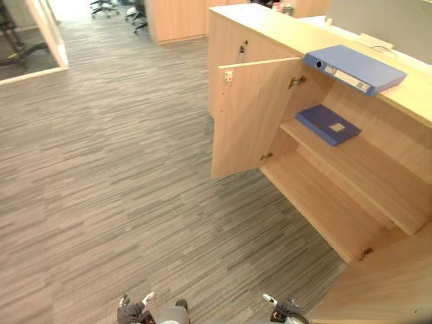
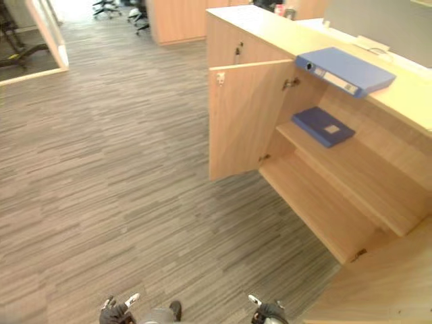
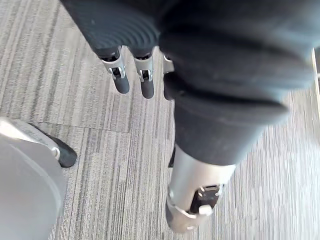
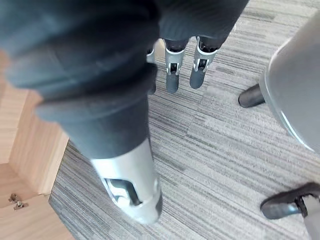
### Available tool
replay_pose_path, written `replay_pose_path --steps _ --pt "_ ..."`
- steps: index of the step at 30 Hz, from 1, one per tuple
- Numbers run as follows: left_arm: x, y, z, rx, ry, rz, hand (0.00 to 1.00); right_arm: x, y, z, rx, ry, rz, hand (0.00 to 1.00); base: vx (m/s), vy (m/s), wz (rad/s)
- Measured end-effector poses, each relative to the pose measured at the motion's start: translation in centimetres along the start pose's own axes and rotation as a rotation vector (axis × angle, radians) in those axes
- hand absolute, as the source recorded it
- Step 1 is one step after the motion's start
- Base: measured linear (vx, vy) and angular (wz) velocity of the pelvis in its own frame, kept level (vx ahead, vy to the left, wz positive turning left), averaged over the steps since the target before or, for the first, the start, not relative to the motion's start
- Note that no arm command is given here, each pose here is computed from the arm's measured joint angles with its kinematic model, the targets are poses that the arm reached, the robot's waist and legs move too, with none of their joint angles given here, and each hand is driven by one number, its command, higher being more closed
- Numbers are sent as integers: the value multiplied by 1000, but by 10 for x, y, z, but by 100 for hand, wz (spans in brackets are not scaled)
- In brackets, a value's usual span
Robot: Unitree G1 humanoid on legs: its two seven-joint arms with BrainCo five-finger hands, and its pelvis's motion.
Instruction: Walk over to the cabinet, pick up the folder, carry it to the office cabinet, place the folder inside the office cabinet, then close the office cabinet door
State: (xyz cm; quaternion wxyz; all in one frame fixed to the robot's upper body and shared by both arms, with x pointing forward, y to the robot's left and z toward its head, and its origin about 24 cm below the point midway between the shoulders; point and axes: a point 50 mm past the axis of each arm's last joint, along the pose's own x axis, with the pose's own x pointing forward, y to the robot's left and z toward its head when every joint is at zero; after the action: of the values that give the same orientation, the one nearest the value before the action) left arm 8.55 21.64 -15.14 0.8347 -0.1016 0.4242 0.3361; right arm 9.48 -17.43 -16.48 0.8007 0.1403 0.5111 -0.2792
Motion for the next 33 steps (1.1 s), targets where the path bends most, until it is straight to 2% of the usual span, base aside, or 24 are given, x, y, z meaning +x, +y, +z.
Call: replay_pose_path --steps 4,7,13,16,22,25,30,33 --pt "0 -13 2 107 -12 -66 0 2 -15 8 34 -29 -36 0 99 270 -59" --pt "-2 -9 -4 123 7 -60 0 2 -26 3 34 -17 -65 0 62 194 -61" --pt "-3 -21 -5 202 5 -116 0 5 -27 16 -1 -53 -65 0 85 -31 -54" --pt "1 -17 1 216 -11 -111 0 4 -18 16 -31 -58 -38 0 95 -274 5" --pt "-5 -23 -11 159 40 -118 0 5 -28 17 -17 -57 -66 0 247 -272 12" --pt "-2 -20 0 155 1 -117 0 4 -26 11 -10 -43 -60 0 341 -266 11" --pt "-2 -21 9 89 -39 -101 0 3 -27 8 -5 -34 -58 0 399 -31 -16" --pt "-1 -20 14 54 -56 -82 0 5 -14 20 -28 -62 -21 0 334 153 -60"
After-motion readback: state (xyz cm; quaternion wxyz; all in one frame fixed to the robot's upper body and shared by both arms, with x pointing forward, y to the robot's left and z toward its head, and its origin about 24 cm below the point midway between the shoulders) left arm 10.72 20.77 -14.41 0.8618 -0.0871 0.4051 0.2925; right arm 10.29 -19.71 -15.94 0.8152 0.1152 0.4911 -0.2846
